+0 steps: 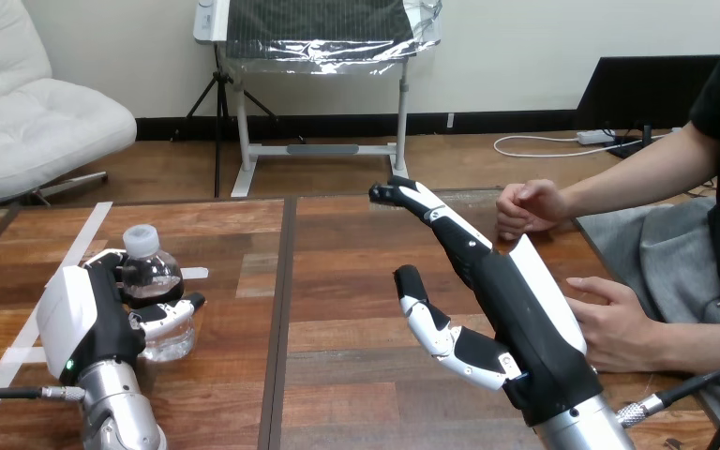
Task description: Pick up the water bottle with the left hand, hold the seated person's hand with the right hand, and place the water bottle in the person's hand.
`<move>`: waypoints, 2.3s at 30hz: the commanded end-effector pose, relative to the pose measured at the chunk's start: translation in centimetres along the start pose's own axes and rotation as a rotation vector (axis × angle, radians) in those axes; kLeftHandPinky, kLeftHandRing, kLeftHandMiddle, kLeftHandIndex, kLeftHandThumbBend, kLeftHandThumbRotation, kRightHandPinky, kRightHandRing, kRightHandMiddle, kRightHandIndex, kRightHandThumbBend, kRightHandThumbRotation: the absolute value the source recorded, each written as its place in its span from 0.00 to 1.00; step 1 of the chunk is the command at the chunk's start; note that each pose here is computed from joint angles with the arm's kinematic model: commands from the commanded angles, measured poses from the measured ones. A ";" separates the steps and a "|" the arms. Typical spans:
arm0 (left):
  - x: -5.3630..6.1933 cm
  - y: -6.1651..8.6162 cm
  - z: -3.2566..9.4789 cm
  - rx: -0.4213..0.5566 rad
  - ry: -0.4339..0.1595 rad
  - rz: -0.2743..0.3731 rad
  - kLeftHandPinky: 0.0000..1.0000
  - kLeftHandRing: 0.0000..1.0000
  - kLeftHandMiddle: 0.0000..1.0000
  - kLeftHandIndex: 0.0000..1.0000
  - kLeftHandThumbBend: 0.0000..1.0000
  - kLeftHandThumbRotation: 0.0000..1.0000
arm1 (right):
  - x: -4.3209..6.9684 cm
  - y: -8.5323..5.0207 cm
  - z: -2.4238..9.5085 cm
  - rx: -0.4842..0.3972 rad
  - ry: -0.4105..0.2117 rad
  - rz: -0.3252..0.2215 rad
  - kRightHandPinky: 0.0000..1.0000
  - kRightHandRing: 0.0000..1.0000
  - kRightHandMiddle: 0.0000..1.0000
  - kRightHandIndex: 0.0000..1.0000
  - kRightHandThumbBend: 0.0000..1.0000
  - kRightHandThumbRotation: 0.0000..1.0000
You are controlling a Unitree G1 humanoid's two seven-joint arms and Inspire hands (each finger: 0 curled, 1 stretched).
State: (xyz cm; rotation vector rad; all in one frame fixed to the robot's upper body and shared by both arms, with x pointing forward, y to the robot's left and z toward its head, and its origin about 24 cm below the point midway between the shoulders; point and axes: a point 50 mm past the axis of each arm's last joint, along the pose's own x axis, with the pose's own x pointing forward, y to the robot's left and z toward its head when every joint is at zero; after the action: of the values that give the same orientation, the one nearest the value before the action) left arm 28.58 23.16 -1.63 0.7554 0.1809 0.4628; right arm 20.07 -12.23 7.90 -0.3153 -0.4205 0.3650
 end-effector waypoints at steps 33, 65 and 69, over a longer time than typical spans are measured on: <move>1.6 0.4 3.3 -0.009 -0.153 0.060 0.44 0.47 0.50 0.51 0.66 0.00 | 1.0 -0.8 1.2 -0.011 -0.081 -0.021 0.93 0.90 0.92 0.83 0.02 0.00; 0.5 0.9 4.7 -0.351 -0.223 0.052 0.39 0.43 0.48 0.50 0.67 0.00 | 1.0 -0.9 1.2 -0.017 -0.074 -0.027 0.93 0.92 0.92 0.84 0.03 0.00; 0.3 1.1 5.2 -0.433 -0.241 0.037 0.39 0.43 0.48 0.50 0.66 0.00 | 1.1 -0.9 1.2 -0.018 -0.077 -0.027 0.93 0.92 0.92 0.85 0.03 0.00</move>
State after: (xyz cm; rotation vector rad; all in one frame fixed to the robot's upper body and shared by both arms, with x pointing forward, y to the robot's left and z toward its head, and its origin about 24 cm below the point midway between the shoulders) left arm 28.58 21.97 -0.71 0.5087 0.0285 0.4430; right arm 20.06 -12.23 7.87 -0.3172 -0.4170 0.3693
